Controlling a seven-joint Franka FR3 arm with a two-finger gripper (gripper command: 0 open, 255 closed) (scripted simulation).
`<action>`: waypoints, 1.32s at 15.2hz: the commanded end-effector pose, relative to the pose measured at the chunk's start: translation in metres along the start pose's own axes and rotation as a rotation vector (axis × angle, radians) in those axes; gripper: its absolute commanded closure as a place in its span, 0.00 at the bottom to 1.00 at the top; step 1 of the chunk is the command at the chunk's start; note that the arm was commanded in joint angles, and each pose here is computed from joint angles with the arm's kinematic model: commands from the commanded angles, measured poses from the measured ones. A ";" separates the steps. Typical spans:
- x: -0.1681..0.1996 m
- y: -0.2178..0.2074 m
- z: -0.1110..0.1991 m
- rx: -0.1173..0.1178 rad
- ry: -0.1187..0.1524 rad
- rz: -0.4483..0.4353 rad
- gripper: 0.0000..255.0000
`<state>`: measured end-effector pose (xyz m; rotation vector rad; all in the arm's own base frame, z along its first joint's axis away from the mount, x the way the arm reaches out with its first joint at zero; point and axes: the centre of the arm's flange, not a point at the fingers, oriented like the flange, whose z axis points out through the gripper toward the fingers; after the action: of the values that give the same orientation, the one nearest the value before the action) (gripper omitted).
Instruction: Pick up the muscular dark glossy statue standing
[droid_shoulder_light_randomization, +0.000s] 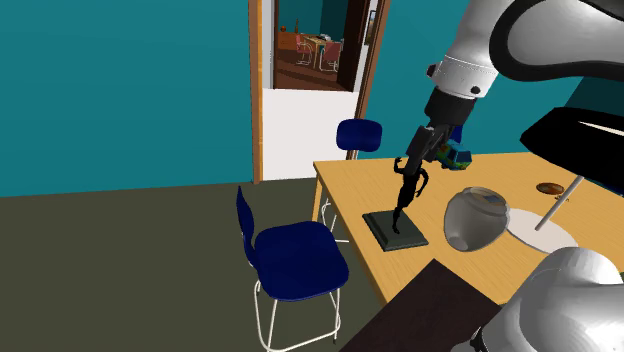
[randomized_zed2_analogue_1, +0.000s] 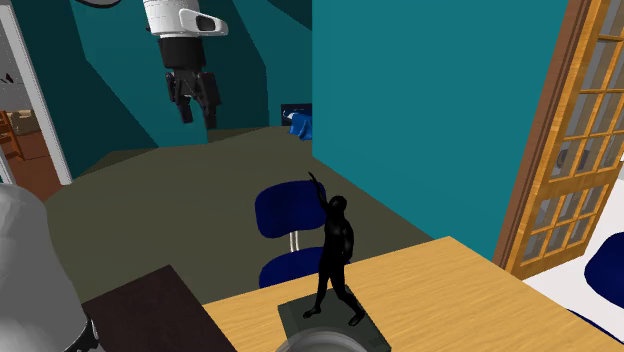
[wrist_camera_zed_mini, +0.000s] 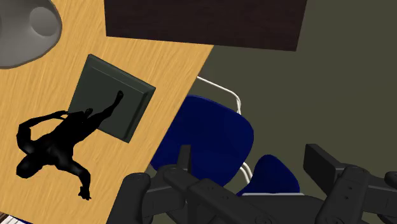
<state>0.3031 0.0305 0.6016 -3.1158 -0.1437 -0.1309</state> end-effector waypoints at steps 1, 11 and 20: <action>0.000 0.000 0.000 0.000 0.000 0.000 0.00; 0.042 0.107 0.047 -0.078 -0.046 -0.022 0.00; 0.080 0.205 0.083 -0.148 -0.087 -0.043 0.00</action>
<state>0.4004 -0.1558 0.5272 -3.2591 -0.2050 -0.0132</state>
